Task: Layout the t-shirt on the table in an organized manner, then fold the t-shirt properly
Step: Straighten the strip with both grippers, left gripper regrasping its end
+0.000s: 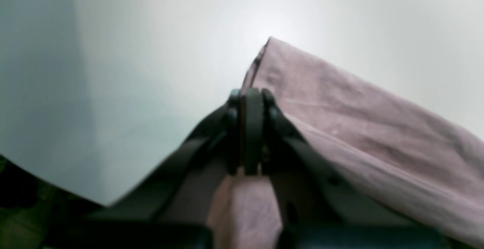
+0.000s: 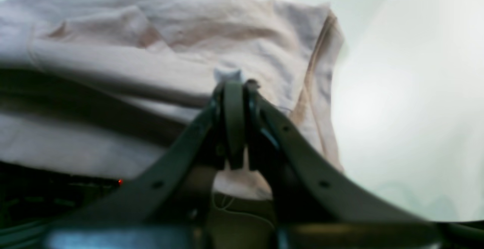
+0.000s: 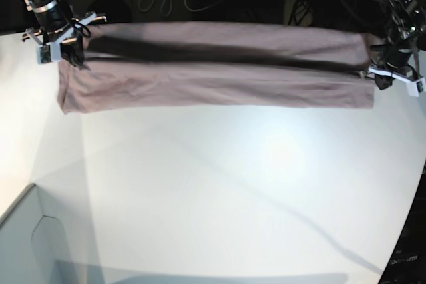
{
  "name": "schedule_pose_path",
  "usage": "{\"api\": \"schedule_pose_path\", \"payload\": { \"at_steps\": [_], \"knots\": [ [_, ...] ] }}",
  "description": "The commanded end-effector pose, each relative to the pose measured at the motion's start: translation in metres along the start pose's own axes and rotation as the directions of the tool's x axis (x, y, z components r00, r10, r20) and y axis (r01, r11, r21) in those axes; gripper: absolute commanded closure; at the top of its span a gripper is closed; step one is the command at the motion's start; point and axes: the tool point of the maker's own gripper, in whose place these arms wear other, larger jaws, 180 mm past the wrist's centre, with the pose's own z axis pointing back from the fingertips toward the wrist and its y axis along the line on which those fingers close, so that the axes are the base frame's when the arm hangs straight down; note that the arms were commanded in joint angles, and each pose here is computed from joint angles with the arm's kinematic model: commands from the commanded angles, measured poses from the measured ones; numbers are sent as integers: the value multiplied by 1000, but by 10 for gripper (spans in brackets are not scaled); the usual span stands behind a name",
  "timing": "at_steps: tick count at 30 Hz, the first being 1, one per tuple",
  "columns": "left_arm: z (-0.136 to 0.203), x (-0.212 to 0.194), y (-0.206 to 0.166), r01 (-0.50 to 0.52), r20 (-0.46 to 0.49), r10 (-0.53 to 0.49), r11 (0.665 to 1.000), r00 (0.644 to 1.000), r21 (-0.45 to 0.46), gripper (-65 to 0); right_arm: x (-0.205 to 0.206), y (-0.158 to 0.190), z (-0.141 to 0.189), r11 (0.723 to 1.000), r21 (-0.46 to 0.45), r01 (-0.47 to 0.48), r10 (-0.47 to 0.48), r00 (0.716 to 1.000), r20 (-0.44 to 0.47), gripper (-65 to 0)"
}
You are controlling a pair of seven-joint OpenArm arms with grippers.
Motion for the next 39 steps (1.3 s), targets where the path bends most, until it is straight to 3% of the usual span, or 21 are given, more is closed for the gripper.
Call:
{"api": "schedule_pose_path", "payload": {
  "at_steps": [1,15,18,22,26,33,39],
  "knots": [
    [1,17,2,9,52,-9,1000,999,-2,0,2,-2,2,1000,4,-2,2,1000,16,0],
    [1,15,2,11,40,-11,1000,999,-2,-3,-28,8,-17,997,44,59,-56,997,-55,0],
    [1,13,3,10,35,-10,1000,999,-1,-83,-30,8,-17,997,47,54,-52,997,-61,-60],
    [2,12,3,10,34,-10,1000,999,-1,-273,-27,4,-15,998,35,47,-45,998,-53,-189],
    [3,16,3,15,43,-15,1000,999,0,-384,-13,-19,-5,998,-39,42,-43,999,-15,-241],
    [4,16,5,13,44,-13,1000,999,5,-415,12,-28,5,996,-88,30,-25,998,52,-248],
    [3,15,5,12,43,-13,1000,999,5,-415,7,0,1,998,-34,57,-55,997,45,-248]
  ]
}}
